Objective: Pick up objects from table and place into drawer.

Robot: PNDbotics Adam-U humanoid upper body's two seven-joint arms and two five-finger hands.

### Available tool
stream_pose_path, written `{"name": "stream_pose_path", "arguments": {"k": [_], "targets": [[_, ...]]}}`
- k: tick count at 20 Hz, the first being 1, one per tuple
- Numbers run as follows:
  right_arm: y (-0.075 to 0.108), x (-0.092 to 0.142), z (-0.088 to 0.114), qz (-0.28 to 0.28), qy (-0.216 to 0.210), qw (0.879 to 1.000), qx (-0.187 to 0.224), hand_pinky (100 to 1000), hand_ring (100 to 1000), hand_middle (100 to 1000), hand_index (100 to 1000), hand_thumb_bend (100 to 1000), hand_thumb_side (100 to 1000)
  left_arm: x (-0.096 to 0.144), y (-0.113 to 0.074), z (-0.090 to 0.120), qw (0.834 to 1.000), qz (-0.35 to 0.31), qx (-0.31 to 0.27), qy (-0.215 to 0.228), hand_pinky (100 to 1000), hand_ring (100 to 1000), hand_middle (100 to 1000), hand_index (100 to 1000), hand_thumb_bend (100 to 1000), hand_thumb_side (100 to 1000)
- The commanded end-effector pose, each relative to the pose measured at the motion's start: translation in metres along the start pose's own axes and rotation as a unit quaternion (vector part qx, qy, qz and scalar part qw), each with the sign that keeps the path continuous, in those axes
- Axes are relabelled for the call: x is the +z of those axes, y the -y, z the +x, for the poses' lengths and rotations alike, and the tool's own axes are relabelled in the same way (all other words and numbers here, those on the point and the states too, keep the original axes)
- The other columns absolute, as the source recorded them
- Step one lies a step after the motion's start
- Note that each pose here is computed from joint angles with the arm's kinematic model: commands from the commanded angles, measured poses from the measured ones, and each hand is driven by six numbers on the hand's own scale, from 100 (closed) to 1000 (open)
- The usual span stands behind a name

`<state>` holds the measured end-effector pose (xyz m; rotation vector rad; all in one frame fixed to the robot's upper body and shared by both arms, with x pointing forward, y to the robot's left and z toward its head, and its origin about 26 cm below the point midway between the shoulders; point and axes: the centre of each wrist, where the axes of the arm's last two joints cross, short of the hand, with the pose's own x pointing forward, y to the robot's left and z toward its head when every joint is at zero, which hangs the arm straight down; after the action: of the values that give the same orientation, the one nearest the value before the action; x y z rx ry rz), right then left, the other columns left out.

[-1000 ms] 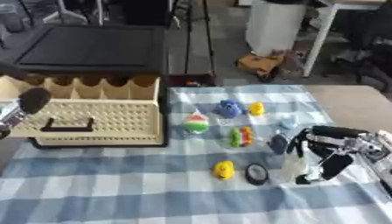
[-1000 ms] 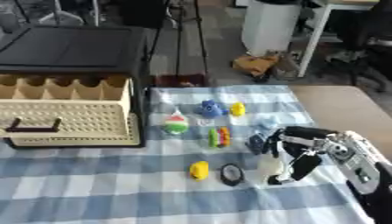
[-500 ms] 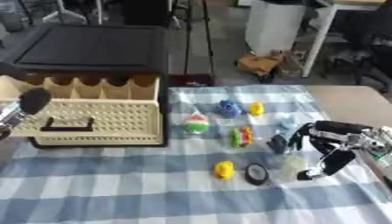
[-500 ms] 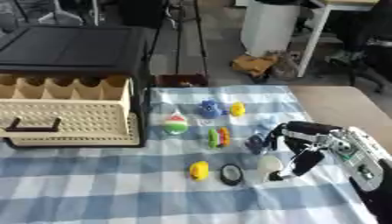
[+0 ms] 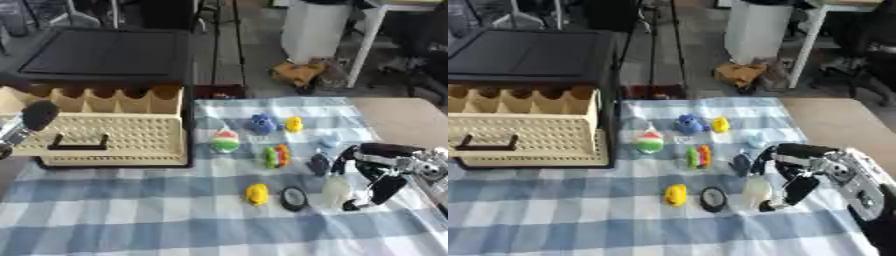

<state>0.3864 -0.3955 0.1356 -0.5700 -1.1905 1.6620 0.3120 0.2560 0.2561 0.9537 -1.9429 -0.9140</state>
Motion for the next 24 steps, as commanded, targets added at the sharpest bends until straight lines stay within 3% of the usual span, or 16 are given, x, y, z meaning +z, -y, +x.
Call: {"name": "stream_pose_path", "arguments": {"k": [1,24], "targets": [[0.012,0.008,-0.006,-0.003,-0.016,1.0,0.022,162,295,667,793,631,405,0.0,-0.008,0.002,1.0,0.013,-0.005,0.008,100,100,100,673,788,1000],[0.01,-0.003,-0.009,-0.003,-0.029,0.999,0.038,158,293,668,792,627,391,0.0,-0.008,0.003,1.0,0.014,-0.002,0.008,100,100,100,672,785,1000]]}}
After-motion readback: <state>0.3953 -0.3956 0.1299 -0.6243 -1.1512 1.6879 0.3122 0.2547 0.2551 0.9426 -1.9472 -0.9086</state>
